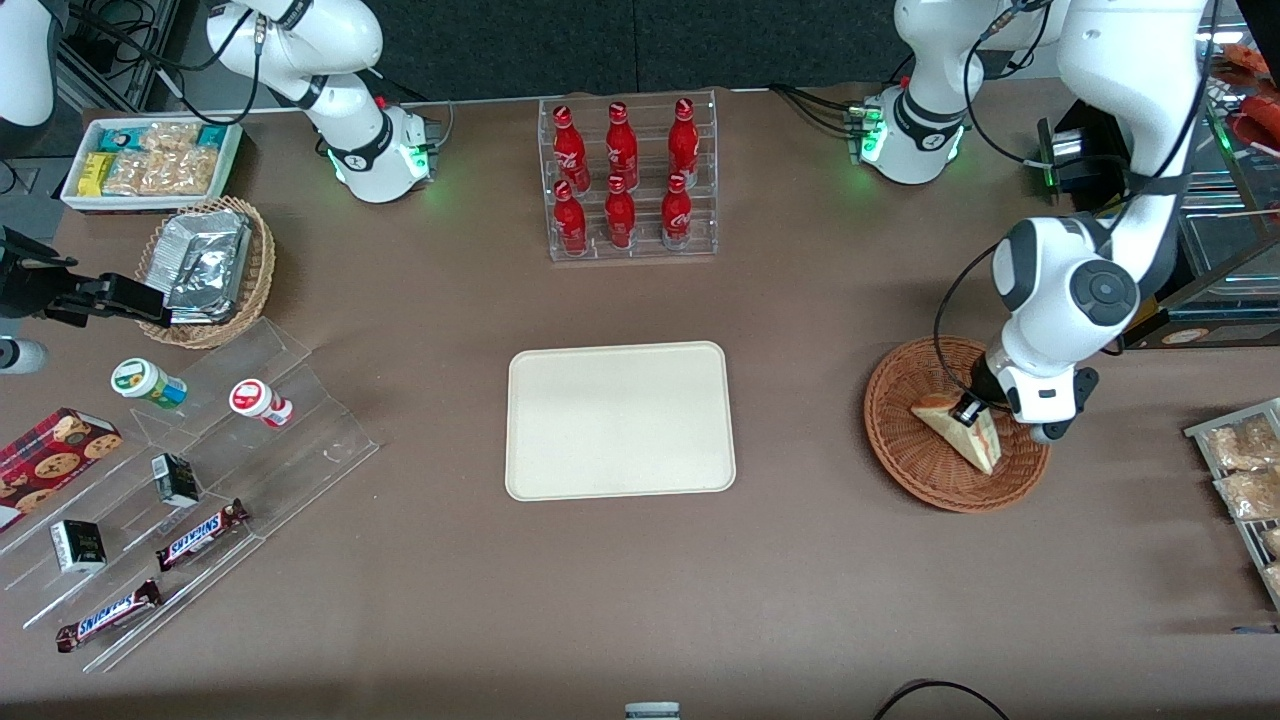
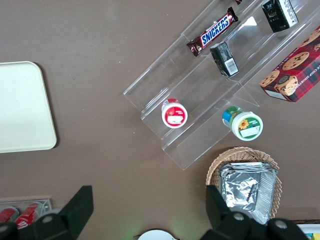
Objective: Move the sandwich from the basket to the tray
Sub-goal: 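Carry the sandwich with the left gripper over the cream tray, then lower the sandwich onto the tray and open the left gripper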
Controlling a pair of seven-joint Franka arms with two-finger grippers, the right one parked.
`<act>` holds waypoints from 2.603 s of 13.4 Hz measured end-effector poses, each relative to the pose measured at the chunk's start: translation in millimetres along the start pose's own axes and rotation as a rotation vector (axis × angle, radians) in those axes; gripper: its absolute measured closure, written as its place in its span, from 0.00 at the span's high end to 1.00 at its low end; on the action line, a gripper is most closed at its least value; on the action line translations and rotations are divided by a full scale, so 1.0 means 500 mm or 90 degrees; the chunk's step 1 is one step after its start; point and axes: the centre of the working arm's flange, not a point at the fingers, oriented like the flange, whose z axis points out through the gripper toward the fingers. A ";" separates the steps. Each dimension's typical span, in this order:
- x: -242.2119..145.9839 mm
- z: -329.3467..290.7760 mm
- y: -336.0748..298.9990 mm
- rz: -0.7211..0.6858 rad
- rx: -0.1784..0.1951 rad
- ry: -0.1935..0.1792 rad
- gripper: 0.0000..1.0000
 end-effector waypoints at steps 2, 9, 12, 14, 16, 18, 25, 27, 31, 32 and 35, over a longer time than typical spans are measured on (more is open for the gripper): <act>-0.006 -0.105 0.027 0.036 0.043 -0.013 0.24; -0.300 -0.298 0.269 0.205 0.042 -0.004 0.24; -0.447 -0.267 0.377 0.284 0.039 -0.006 0.23; -0.536 -0.219 0.448 0.326 0.042 -0.011 0.24; -0.610 -0.155 0.505 0.356 0.049 -0.017 0.24; -0.657 -0.098 0.546 0.378 0.037 -0.016 0.24; -0.739 0.052 0.589 0.430 0.004 0.010 0.24; -0.738 0.081 0.594 0.431 -0.003 0.013 0.24; -0.737 0.103 0.597 0.433 -0.004 0.013 0.37; -0.737 0.103 0.597 0.434 -0.004 0.014 0.48; -0.735 0.093 0.603 0.432 -0.011 0.017 0.77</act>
